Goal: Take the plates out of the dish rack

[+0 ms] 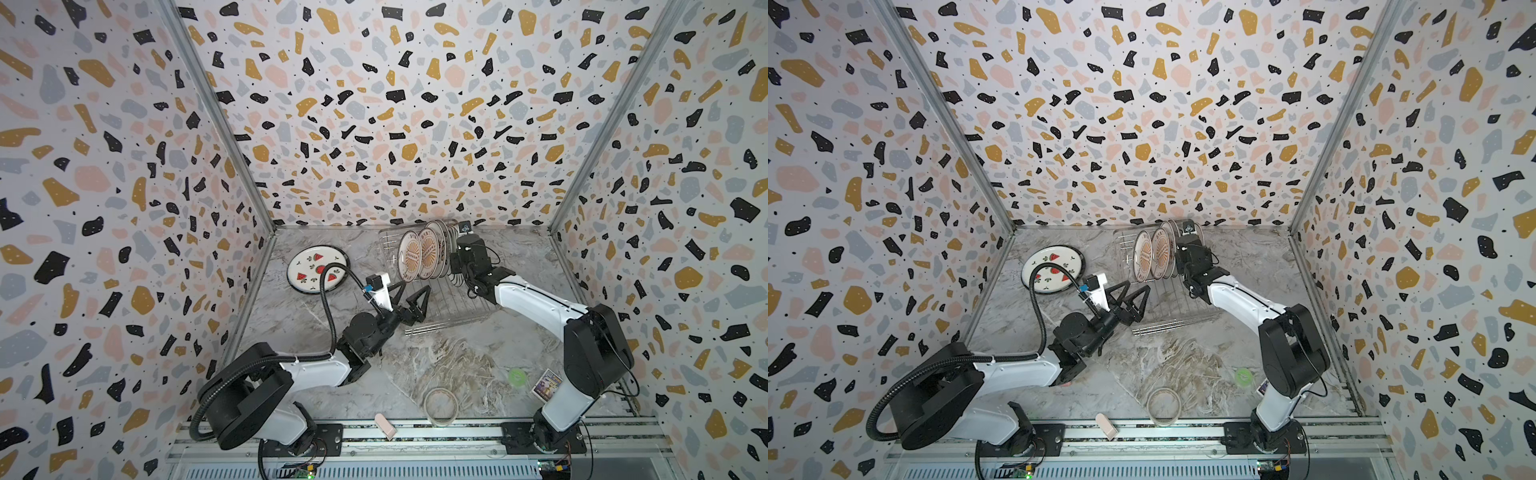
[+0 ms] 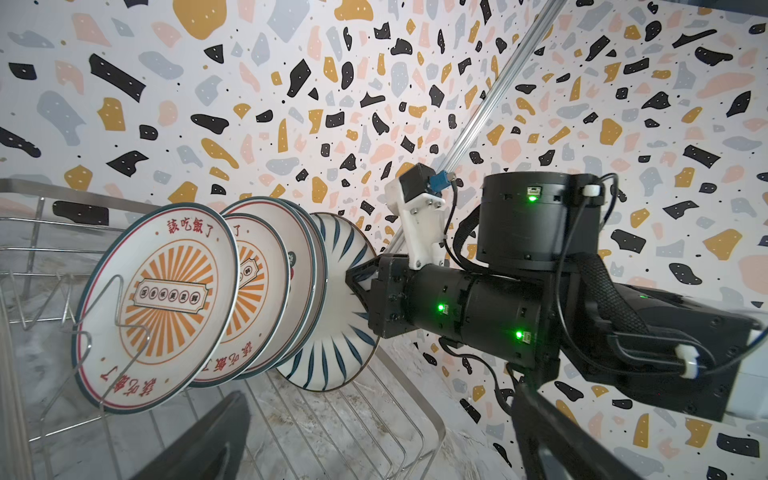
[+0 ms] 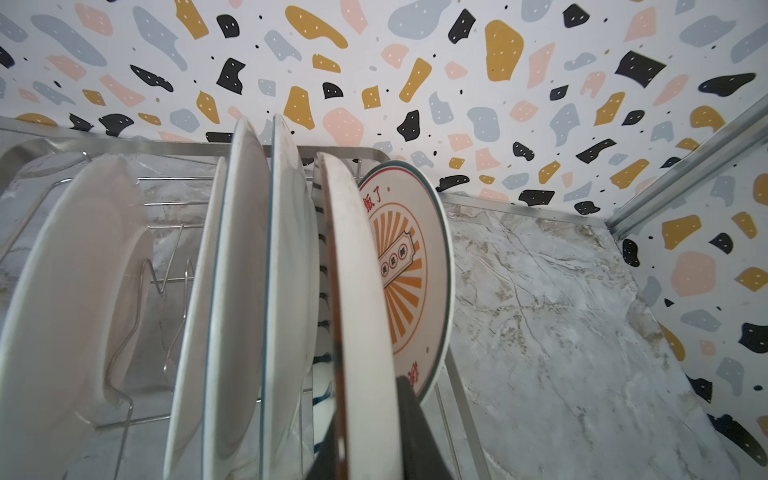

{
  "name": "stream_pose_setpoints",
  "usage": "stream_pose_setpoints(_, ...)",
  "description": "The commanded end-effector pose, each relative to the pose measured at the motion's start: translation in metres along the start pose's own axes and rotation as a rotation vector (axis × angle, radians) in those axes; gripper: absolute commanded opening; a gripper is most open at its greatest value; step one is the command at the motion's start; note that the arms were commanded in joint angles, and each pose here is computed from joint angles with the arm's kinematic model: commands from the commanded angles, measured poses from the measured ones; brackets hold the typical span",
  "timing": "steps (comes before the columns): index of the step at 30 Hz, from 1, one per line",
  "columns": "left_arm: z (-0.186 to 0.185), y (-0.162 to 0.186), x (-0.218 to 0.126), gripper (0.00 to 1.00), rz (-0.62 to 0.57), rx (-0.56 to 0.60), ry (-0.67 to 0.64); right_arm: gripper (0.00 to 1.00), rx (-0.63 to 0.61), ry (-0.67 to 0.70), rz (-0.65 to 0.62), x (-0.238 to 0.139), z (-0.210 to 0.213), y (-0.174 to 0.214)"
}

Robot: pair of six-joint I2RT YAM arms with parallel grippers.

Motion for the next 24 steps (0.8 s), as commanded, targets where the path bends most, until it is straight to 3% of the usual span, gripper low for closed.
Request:
stream_pose_setpoints(1, -0.005, -0.01, -0.004, 1.0, -0.058, -0.006, 0.021, 0.13, 0.115, -0.002, -0.19, -0.04, -0.015, -0.045)
stream_pose_setpoints(11, -0.008, -0.012, -0.004, 1.0, -0.057, -0.01, 0.036, 0.12, 0.163, -0.029, -0.256, -0.077, -0.027, -0.043)
stream_pose_setpoints(24, -0.012, -0.014, -0.006, 1.0, -0.059, -0.025, 0.078, 0.12, 0.157, 0.089, -0.363, -0.143, -0.022, -0.038)
Point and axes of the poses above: each gripper's point midway between its finger pads, its own x axis out along the fingers, its own z axis along the line the jaws close on, y = z × x, the point moved 9 cm from there along -x, back along the fingers, and after that the axes turned 2 degrees about x, right-handed, at the moved point
